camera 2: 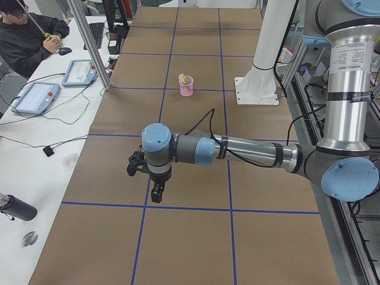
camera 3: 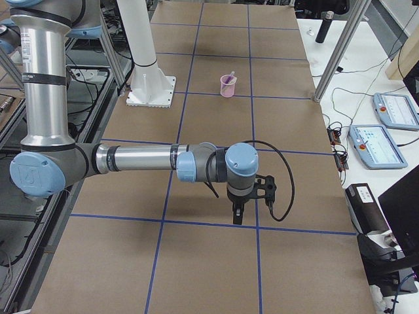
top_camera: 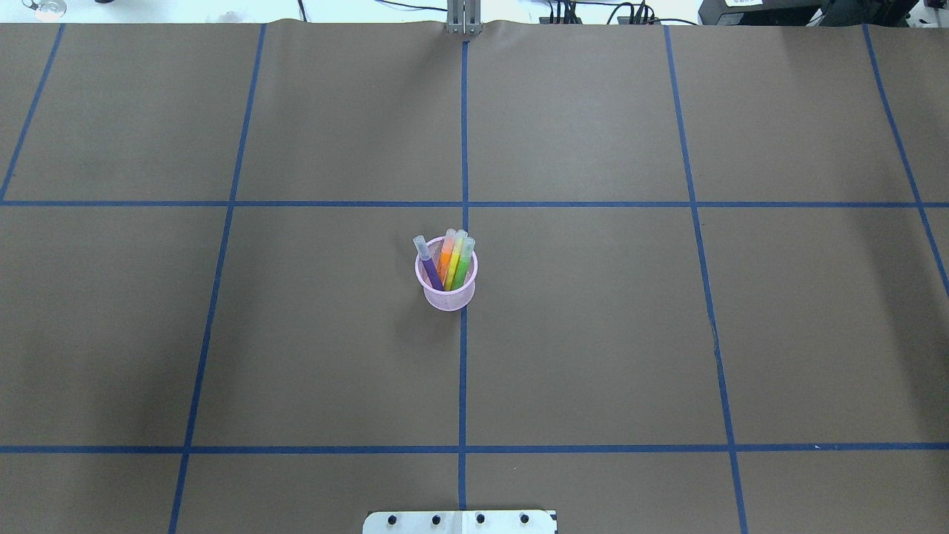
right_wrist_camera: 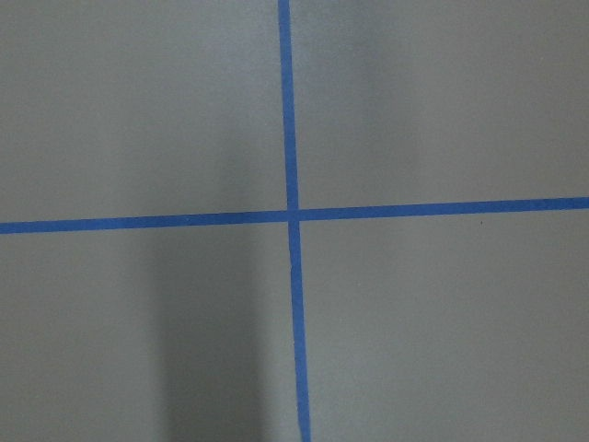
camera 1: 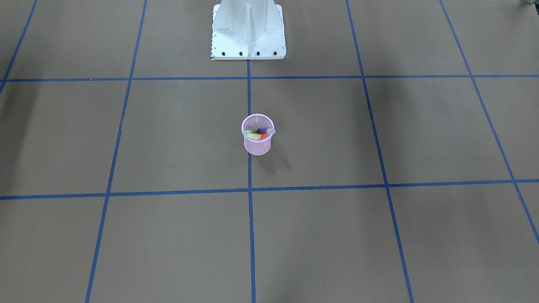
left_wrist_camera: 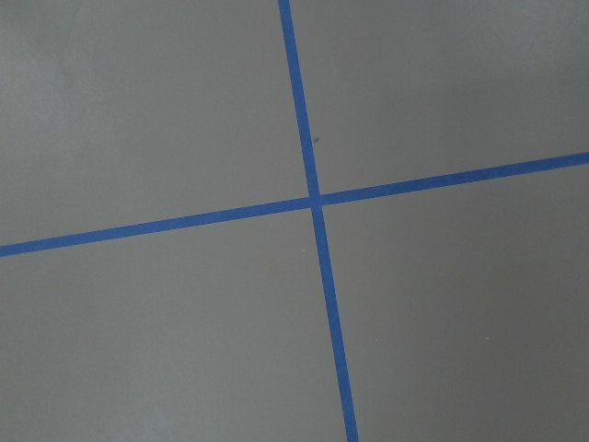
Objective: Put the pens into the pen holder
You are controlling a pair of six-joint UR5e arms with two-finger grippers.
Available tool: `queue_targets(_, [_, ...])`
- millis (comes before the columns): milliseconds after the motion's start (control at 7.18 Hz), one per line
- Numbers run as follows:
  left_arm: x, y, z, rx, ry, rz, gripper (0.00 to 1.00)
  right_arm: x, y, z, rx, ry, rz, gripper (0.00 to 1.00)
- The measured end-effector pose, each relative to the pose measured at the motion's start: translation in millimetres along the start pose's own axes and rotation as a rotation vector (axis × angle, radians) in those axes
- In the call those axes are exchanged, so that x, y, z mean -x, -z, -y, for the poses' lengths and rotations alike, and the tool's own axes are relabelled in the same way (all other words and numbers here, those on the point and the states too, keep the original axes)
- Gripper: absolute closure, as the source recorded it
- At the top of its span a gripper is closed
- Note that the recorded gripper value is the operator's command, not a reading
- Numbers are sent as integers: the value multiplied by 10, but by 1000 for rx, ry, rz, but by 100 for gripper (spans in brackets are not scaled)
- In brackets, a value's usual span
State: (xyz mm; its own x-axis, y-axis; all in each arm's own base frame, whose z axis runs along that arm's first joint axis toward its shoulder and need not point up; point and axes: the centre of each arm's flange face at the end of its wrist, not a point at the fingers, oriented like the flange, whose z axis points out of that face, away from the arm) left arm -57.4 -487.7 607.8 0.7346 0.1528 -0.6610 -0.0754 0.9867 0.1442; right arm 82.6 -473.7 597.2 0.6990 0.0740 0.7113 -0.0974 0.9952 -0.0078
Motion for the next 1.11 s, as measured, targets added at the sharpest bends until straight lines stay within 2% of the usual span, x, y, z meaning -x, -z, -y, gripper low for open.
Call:
queue_targets(279, [52, -49, -21, 9, 5, 0, 0, 89, 90, -86, 19, -19, 0, 0])
queue_targets(1114, [72, -64, -28, 12, 10, 3, 0, -37, -52, -126, 51, -36, -2, 0])
